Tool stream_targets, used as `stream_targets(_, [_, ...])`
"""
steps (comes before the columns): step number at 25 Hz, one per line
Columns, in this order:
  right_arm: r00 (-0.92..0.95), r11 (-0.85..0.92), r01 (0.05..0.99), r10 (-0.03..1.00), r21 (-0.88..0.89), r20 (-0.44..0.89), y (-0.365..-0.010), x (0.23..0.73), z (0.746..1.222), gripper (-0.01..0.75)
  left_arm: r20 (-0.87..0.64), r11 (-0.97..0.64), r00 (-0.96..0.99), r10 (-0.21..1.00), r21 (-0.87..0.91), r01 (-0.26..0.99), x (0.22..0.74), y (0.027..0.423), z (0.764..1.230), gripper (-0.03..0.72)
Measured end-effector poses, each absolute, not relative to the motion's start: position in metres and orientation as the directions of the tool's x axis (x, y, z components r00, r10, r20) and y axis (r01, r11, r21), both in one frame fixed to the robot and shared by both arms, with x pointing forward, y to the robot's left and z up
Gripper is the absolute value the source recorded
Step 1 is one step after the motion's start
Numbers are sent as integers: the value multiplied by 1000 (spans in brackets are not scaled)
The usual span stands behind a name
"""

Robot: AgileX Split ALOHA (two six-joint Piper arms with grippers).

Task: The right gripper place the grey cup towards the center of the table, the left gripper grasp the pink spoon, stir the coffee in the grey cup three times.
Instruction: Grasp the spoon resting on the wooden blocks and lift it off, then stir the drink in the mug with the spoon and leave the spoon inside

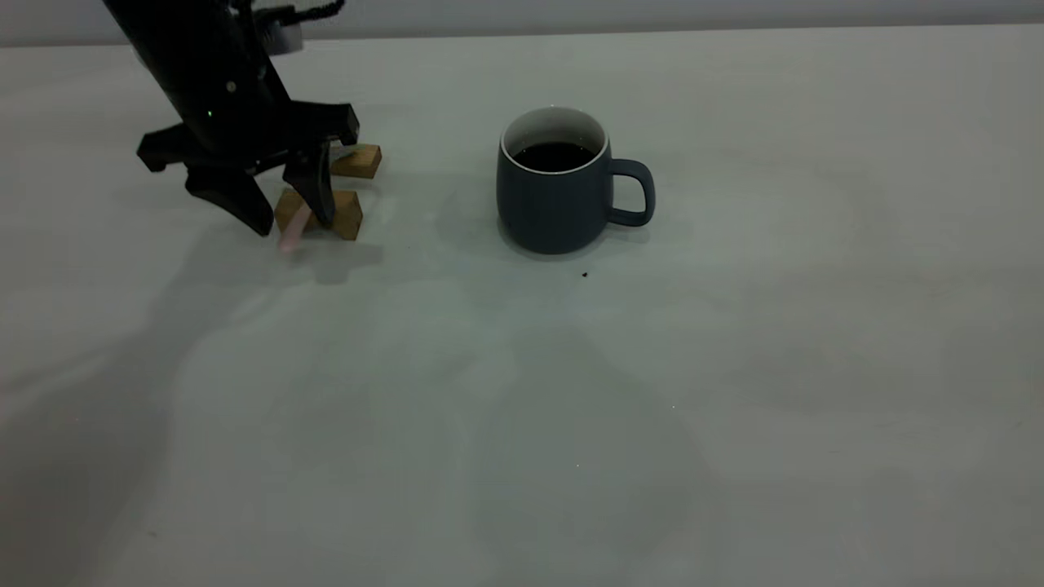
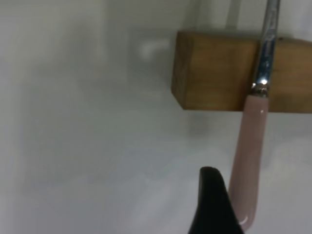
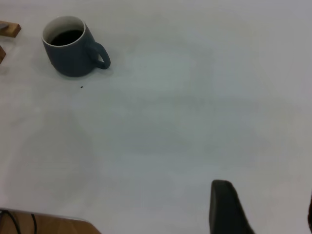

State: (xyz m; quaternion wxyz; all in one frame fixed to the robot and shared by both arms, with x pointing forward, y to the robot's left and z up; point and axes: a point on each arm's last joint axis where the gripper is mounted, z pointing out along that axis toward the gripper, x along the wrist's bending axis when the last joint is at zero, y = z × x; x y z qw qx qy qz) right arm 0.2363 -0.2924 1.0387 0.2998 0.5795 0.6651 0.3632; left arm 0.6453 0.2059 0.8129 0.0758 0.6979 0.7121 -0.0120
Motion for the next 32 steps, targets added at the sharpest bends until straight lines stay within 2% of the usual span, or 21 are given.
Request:
stream_targets(9, [-149,64,553,989,831,22,-292,236,1039,438,-118,32,-24,993,66,997,649,205,787,558])
stream_targets(13, [-149,64,553,989,831,22,-292,236,1039,438,-118,32,-23,993,72,997,652,205,784,516])
stream_targets(17, [-149,64,553,989,831,22,-292,236,1039,438,-119,37,-28,993,73,997,652,205,784,377])
stream_targets(21, [-149,64,553,989,831,22,-292,236,1039,438,-121,59,-50,991,73,996,652,205,784,124])
stream_targets(25, [-149,64,552,989,831,22,-292,236,1039,438,-129,70,-60,990,70,995,653,204,796,124])
stream_targets(27, [-149,64,552,989,831,22,-292,236,1039,438,-161,91,-76,984,87,992,657,200,819,124])
stream_targets(32, [-149,64,552,989,831,22,-292,236,1039,438,-363,254,-211,908,73,964,660,181,871,124])
